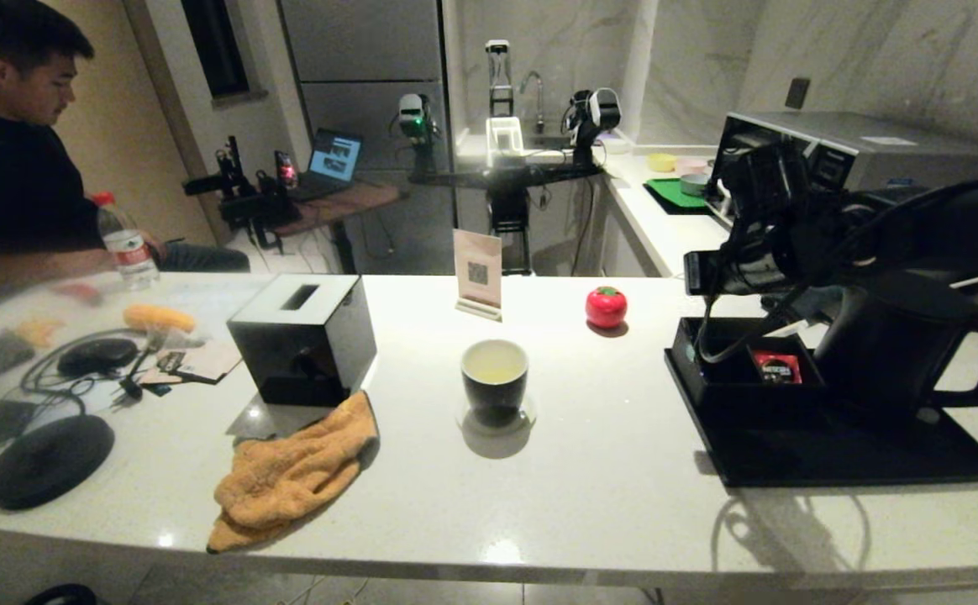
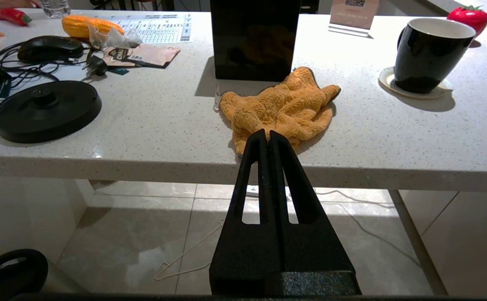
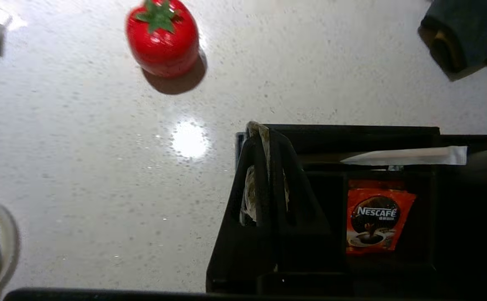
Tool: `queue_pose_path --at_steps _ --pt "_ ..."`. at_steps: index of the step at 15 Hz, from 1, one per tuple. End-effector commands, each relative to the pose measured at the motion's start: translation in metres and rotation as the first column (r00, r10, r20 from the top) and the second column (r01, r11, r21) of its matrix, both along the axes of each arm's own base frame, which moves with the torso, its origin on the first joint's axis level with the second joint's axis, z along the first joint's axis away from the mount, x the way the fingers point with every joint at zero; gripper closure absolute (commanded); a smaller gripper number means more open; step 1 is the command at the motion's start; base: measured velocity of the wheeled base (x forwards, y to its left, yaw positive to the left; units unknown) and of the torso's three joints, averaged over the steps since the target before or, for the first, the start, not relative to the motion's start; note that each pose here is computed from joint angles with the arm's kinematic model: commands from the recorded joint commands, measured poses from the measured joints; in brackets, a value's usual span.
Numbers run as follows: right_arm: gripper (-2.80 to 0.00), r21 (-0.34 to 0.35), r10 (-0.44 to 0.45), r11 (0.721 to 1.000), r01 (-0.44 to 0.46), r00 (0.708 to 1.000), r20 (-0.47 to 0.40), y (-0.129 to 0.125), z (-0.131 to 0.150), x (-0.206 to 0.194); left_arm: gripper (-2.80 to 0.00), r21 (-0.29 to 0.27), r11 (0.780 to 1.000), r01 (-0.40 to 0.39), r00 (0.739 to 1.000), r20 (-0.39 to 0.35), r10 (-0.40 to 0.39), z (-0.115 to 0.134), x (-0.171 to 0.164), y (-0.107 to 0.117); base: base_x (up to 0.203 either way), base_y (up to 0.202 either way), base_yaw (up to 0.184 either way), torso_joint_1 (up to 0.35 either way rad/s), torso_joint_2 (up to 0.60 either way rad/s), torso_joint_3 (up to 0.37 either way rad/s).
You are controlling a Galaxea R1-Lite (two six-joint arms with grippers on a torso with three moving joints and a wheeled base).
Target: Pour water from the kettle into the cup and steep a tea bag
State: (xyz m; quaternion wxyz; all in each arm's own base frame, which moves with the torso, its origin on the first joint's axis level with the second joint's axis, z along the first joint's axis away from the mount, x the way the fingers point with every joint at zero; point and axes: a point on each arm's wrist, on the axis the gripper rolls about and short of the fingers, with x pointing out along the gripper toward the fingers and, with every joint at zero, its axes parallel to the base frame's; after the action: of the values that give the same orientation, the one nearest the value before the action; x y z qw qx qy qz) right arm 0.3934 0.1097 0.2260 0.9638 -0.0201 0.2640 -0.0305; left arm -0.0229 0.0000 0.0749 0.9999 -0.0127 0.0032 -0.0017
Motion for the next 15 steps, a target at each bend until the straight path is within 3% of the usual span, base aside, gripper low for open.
queue_pose_path --at_steps 1,10,15 --pt "0.0 0.014 0.031 0.999 -0.032 0.998 0.06 0.009 0.019 -0.021 0.0 -0.001 1.0 0.0 1.0 0.0 0.0 0.0 0.0 0.0 0.0 0.0 0.0 0.0 0.0 0.0" --pt "0.0 0.052 0.168 0.982 -0.183 0.964 0.207 0.048 0.058 -0.071 0.0 -0.001 1.0 0.0 1.0 -0.001 0.0 0.0 0.0 0.0 0.0 0.0 0.0 0.0 0.0 0.0" --pt "0.0 0.068 0.287 0.945 -0.319 0.912 0.292 0.089 0.065 -0.096 0.0 -0.001 1.0 0.0 1.0 -0.001 0.0 0.0 0.0 0.0 0.0 0.0 0.0 0.0 0.0 0.0"
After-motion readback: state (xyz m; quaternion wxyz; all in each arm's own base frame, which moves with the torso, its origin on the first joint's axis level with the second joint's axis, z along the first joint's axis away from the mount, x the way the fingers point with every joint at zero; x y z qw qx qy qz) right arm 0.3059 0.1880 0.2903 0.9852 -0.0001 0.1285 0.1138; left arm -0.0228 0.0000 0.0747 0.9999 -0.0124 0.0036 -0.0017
